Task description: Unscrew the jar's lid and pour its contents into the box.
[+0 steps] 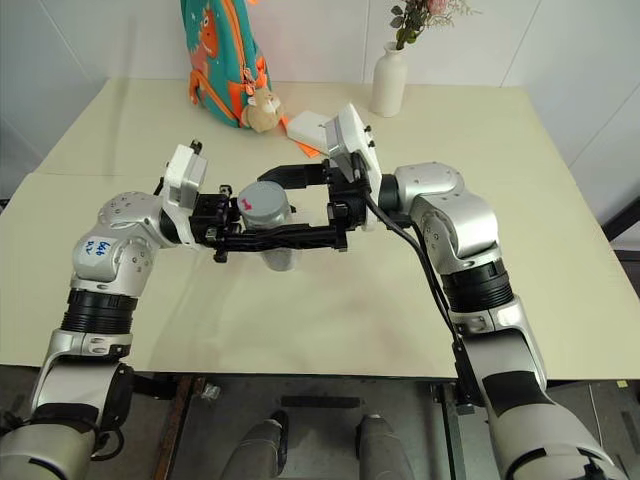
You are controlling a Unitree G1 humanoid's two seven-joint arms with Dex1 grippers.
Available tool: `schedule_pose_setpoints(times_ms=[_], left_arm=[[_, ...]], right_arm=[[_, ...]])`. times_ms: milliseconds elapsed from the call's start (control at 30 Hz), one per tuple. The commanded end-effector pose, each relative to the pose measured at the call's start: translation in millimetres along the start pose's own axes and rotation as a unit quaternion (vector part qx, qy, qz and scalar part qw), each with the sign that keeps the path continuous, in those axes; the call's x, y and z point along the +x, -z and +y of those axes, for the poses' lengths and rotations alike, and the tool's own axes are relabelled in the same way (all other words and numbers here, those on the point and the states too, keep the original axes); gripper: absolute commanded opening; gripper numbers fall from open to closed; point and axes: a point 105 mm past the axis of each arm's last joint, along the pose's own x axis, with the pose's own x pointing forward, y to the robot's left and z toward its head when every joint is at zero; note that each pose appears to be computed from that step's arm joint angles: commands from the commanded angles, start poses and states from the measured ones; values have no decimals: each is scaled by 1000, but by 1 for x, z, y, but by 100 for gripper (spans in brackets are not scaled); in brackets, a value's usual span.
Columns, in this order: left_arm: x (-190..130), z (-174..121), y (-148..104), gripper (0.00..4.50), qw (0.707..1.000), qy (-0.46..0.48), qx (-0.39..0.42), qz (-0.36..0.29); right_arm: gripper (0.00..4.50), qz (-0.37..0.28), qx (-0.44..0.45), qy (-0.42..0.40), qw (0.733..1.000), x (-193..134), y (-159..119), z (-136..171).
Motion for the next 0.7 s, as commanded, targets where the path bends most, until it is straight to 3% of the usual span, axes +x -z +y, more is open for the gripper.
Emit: schedule_pose_setpoints(times_ms=[33,700], left_arm=[[-9,0,-3,201,1000,-10,6,0],[-1,-1,1,201,1000,-4,-6,-7]], right_arm=[[449,-22,-50,17,998,3,-23,-4],[449,4,-43,82,996,46,-8,-9]])
